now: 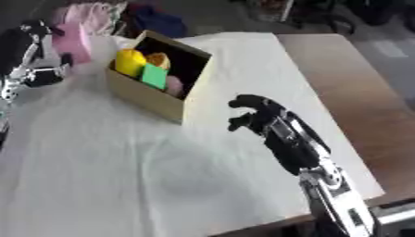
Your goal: Pick up objects on the table and place them in the box.
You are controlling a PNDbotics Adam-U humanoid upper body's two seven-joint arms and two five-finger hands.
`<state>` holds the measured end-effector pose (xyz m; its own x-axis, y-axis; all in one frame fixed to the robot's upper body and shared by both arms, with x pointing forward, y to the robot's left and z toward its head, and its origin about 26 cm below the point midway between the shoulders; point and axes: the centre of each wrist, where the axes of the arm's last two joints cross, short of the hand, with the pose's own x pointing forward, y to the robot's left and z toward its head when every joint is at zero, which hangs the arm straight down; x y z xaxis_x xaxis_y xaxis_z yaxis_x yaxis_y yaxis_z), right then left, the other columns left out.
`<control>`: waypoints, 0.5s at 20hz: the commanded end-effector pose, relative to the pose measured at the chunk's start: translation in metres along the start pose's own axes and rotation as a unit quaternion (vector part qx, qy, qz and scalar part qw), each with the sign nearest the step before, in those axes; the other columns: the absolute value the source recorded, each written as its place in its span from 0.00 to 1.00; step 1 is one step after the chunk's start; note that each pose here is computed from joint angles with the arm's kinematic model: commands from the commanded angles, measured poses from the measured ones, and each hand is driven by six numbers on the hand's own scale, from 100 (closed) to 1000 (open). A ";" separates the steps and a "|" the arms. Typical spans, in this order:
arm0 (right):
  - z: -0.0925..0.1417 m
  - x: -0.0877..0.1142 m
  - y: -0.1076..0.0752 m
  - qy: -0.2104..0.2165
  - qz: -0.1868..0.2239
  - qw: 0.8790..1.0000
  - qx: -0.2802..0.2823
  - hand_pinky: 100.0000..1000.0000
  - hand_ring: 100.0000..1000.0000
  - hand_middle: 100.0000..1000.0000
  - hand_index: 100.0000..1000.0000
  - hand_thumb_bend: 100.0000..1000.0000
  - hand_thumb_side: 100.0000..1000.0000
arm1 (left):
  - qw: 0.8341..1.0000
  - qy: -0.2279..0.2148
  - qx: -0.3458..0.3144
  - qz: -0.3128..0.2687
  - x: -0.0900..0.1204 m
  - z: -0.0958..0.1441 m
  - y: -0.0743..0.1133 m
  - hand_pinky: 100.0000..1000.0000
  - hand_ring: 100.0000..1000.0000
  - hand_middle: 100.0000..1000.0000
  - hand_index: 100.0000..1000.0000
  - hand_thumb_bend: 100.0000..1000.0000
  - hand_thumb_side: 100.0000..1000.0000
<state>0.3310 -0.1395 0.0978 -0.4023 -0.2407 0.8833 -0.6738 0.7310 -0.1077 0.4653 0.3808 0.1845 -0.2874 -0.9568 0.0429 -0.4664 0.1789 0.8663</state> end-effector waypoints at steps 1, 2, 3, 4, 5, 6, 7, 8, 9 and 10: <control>-0.001 0.006 -0.005 -0.007 0.014 1.000 0.000 0.83 0.59 0.77 0.83 0.00 0.67 | 0.999 -0.022 0.033 0.001 0.000 -0.013 0.033 0.50 0.26 0.26 0.37 0.00 0.00; -0.001 0.006 -0.005 -0.006 0.015 1.000 0.000 0.82 0.59 0.77 0.83 0.00 0.67 | 0.999 -0.029 0.039 0.008 0.003 -0.016 0.038 0.50 0.26 0.26 0.37 0.00 0.00; -0.001 0.006 -0.005 -0.006 0.015 1.000 0.000 0.82 0.59 0.77 0.83 0.00 0.67 | 0.998 -0.038 0.043 0.016 0.008 -0.019 0.042 0.50 0.26 0.26 0.37 0.00 0.00; 0.000 0.006 -0.005 -0.005 0.015 1.000 0.001 0.83 0.59 0.77 0.83 0.00 0.67 | 0.997 -0.049 0.045 0.024 0.013 -0.023 0.046 0.50 0.26 0.26 0.37 0.00 0.00; 0.000 0.006 -0.005 -0.004 0.015 1.000 0.001 0.83 0.59 0.77 0.83 0.00 0.67 | 0.997 -0.060 0.045 0.031 0.019 -0.028 0.049 0.51 0.27 0.27 0.38 0.00 0.00; 0.000 0.005 -0.005 -0.004 0.014 1.000 0.002 0.83 0.59 0.77 0.83 0.00 0.67 | 0.996 -0.071 0.043 0.037 0.025 -0.031 0.051 0.51 0.27 0.28 0.39 0.00 0.00; 0.000 0.005 -0.004 -0.004 0.014 1.000 0.003 0.83 0.59 0.77 0.83 0.00 0.67 | 0.995 -0.082 0.038 0.043 0.032 -0.036 0.050 0.52 0.28 0.28 0.39 0.00 0.00; 0.000 0.005 -0.004 -0.003 0.013 1.000 0.004 0.83 0.59 0.77 0.83 0.00 0.67 | 0.994 -0.093 0.031 0.048 0.039 -0.040 0.049 0.53 0.29 0.29 0.40 0.00 0.00; -0.001 0.004 -0.003 -0.003 0.011 1.000 0.006 0.83 0.59 0.77 0.83 0.00 0.67 | 0.993 -0.103 0.022 0.052 0.046 -0.044 0.045 0.53 0.29 0.30 0.41 0.00 0.00; -0.001 0.004 -0.002 -0.003 0.010 1.000 0.007 0.83 0.59 0.77 0.83 0.00 0.67 | 0.992 -0.111 0.012 0.056 0.053 -0.047 0.041 0.54 0.30 0.31 0.42 0.00 0.00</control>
<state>0.3309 -0.1397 0.0973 -0.4029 -0.2368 0.8841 -0.6741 0.7302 -0.1115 0.4693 0.3347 0.2309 -0.4869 -0.8722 0.0473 -0.4313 0.2872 0.8553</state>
